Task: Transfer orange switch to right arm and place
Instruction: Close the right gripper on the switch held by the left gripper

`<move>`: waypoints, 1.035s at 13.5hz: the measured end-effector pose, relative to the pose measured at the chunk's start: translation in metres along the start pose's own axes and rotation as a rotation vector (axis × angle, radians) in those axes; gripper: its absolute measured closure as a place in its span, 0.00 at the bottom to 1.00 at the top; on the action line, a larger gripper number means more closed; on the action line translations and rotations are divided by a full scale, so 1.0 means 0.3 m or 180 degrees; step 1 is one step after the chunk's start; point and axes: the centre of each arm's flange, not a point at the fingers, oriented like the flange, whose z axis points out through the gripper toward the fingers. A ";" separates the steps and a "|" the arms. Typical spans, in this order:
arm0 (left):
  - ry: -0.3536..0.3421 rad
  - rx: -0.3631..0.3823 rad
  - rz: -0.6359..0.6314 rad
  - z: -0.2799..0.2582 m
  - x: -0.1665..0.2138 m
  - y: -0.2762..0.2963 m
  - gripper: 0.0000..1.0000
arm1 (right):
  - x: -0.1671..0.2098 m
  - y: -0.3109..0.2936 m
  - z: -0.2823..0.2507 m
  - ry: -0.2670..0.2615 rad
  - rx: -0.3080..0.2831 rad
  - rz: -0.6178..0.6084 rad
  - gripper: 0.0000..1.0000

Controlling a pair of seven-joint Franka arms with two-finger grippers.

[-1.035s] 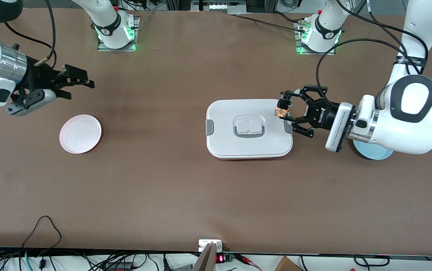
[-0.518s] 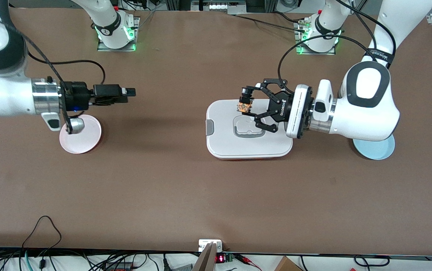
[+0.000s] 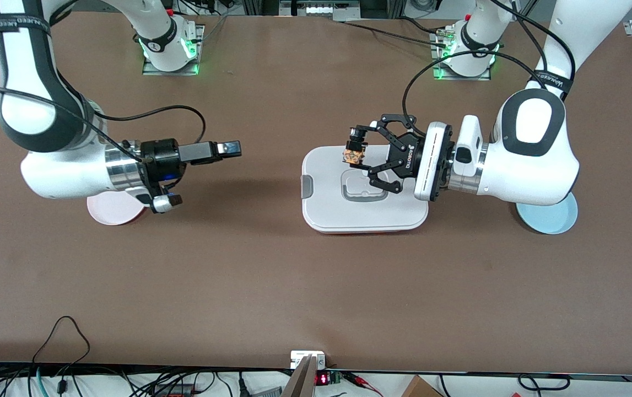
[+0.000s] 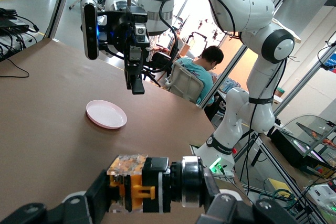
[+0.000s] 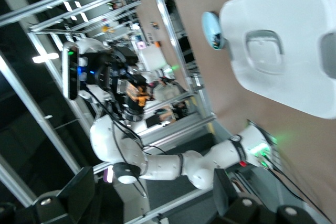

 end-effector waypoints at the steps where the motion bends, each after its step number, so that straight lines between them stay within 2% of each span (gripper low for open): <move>1: -0.0003 -0.0005 0.0000 0.004 0.000 0.001 0.28 | 0.012 0.038 0.043 0.0047 0.0195 -0.0027 0.00; 4: -0.0009 -0.0016 -0.0003 0.012 -0.002 0.001 0.28 | 0.018 0.133 0.222 0.0243 0.0592 -0.0010 0.00; 6: -0.0010 -0.0018 -0.0008 0.013 -0.005 0.000 0.28 | 0.003 0.129 0.339 0.0370 0.0785 0.0057 0.00; 9: -0.0017 -0.0034 -0.0022 0.020 -0.023 -0.006 0.28 | -0.030 0.132 0.474 0.0550 0.1184 0.0151 0.00; 12: -0.0011 -0.0037 0.0062 0.013 -0.046 -0.018 0.28 | -0.069 0.159 0.569 0.0777 0.1428 0.0344 0.00; 14: -0.0024 -0.0067 0.0040 0.029 -0.069 -0.024 0.28 | -0.110 0.170 0.649 0.0939 0.1521 0.0498 0.00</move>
